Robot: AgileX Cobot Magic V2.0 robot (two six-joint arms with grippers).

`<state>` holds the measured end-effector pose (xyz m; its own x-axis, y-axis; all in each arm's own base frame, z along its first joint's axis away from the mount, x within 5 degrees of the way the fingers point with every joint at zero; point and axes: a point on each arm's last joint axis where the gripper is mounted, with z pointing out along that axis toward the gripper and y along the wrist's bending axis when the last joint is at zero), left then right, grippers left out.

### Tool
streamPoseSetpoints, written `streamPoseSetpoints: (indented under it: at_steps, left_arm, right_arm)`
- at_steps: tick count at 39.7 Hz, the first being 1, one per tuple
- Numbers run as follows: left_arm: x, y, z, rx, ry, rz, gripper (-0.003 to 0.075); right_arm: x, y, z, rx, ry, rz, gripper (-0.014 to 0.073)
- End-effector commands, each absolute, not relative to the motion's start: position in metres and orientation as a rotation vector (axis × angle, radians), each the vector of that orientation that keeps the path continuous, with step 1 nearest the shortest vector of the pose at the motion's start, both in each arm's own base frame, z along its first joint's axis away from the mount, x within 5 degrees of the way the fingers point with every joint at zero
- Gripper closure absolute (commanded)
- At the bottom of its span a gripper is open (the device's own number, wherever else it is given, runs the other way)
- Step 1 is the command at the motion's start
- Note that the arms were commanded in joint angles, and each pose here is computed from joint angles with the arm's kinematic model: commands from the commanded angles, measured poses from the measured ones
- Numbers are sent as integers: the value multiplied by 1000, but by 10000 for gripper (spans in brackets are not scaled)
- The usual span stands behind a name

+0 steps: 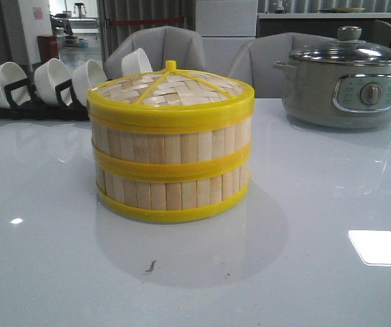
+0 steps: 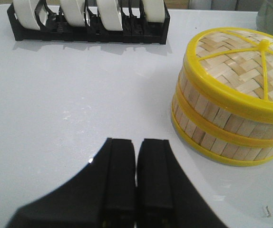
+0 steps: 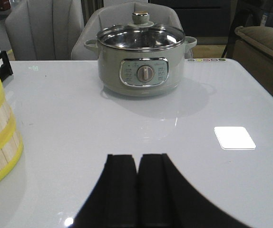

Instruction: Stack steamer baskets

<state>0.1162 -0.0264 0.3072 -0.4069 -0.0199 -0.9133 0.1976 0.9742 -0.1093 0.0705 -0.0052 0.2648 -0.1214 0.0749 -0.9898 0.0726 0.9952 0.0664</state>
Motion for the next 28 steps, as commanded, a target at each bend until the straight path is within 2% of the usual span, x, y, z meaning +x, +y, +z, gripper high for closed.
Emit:
streamPoseSetpoints:
  at_steps: [1,6,14,19,28]
  left_arm:
    - [119,-27,324,109,1873,-250,636]
    - [114,-21,330,42,1814,-248,636]
    - [91,-7,334,-52,1567,-173,636]
    - [79,-4,314,-67,1467,-157,636]
    - [69,-1,261,-125,1416,-173,636]
  right_arm:
    - [71,-5,282,88,1585,-9,526]
    - [71,-5,282,88,1585,-9,526]
    - [71,-5,282,88,1585,-9,526]
    - [71,-5,282,88,1585,-9,526]
    - [71,-5,282,88,1585,-9,526]
